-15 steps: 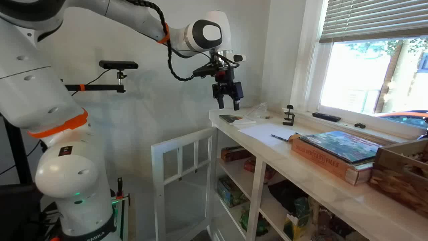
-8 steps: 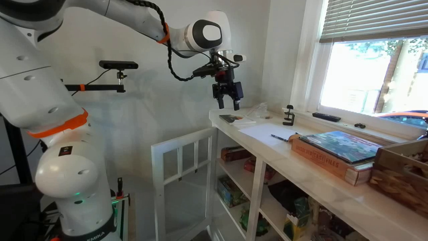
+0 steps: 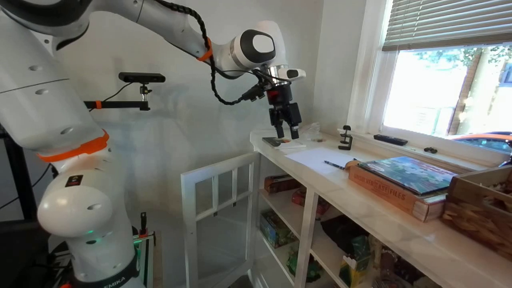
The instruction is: Move the crayons to the left side of the paper
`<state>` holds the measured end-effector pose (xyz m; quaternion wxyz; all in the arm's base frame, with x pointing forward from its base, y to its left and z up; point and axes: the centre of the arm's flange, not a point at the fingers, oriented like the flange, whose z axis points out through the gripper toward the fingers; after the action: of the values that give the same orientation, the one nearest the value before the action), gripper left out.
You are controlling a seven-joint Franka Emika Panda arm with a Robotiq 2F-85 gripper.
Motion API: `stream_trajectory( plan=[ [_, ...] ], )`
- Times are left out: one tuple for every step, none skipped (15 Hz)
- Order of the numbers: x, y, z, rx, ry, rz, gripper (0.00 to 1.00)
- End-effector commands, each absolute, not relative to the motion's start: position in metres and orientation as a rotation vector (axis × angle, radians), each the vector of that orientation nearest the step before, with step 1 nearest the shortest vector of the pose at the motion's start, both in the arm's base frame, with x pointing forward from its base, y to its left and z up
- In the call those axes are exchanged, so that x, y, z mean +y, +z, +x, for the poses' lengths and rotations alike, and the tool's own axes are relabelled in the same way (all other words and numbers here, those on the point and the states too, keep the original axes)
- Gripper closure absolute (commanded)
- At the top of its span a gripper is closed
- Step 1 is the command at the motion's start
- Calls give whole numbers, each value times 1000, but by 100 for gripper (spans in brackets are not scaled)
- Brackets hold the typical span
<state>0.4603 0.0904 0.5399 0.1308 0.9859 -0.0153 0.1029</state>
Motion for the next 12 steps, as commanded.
stream_trajectory(
  plan=[
    [84, 521, 490, -204, 304, 2834, 0],
    [80, 516, 498, -173, 321, 2864, 0],
    [78, 513, 504, -170, 323, 2871, 0],
    [76, 511, 511, -137, 346, 2876, 0],
    [74, 509, 518, -119, 367, 2883, 0],
    [73, 509, 526, -84, 399, 2899, 0],
    [71, 508, 533, -49, 433, 2909, 0],
    [70, 509, 540, -13, 475, 2928, 0],
    [68, 509, 547, 13, 514, 2936, 0],
    [66, 509, 554, 16, 549, 2938, 0],
    [64, 508, 560, 0, 565, 2933, 0],
    [64, 505, 565, -29, 573, 2923, 0]
  ],
)
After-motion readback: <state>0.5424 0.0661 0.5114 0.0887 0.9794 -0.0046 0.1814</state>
